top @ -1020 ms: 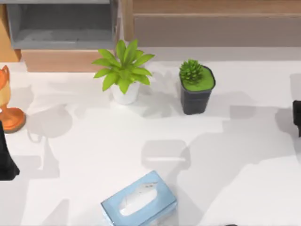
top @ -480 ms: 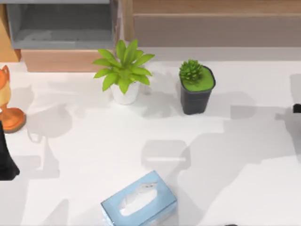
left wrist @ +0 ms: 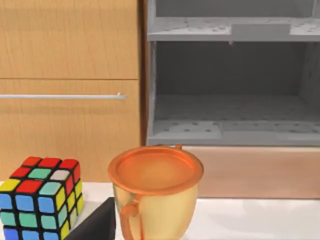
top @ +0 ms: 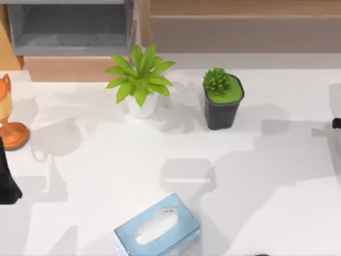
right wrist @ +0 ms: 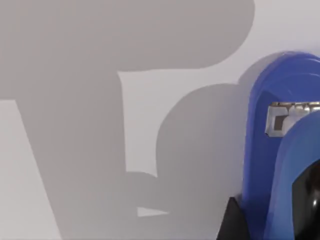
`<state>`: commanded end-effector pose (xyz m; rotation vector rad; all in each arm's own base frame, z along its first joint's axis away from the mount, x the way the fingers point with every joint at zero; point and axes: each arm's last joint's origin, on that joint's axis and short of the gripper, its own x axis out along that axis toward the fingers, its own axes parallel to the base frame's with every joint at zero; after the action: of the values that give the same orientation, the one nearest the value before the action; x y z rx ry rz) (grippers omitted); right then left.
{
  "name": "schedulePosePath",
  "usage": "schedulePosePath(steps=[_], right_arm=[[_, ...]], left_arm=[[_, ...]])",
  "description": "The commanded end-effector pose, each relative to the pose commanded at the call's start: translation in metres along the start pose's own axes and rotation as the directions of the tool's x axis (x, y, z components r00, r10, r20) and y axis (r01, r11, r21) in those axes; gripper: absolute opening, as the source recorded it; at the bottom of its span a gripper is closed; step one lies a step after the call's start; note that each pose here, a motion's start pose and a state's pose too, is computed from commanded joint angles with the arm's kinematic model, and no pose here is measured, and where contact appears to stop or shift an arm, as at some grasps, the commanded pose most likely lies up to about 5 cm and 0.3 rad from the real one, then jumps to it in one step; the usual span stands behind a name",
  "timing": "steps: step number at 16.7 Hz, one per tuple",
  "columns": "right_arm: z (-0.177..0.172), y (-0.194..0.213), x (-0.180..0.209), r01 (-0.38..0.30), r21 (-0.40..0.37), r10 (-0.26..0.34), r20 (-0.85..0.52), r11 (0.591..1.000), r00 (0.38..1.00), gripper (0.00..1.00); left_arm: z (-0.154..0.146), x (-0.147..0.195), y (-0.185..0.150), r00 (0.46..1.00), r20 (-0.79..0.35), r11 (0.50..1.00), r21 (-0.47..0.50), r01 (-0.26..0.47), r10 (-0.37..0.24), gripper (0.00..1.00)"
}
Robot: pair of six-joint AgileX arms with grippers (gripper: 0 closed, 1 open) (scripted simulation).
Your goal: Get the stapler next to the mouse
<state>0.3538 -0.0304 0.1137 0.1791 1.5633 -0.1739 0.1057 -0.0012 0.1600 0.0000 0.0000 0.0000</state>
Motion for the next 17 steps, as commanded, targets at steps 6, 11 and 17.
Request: schedulePosePath(steps=[6, 11, 17], right_arm=[[0.0, 0.0, 0.0, 0.0, 0.0, 0.0, 0.0, 1.0, 1.0, 0.0], [0.0, 0.0, -0.014, 0.004, -0.001, -0.004, -0.002, 1.0, 1.0, 0.0], [0.0, 0.0, -0.031, 0.003, -0.002, -0.003, 0.002, 1.0, 1.0, 0.0]], left_arm=[[0.0, 0.0, 0.0, 1.0, 0.0, 1.0, 0.0, 0.0, 0.0, 1.0], [0.0, 0.0, 0.0, 1.0, 0.0, 1.0, 0.0, 0.0, 0.0, 1.0], [0.0, 0.0, 0.0, 1.0, 0.0, 1.0, 0.0, 0.0, 0.0, 1.0]])
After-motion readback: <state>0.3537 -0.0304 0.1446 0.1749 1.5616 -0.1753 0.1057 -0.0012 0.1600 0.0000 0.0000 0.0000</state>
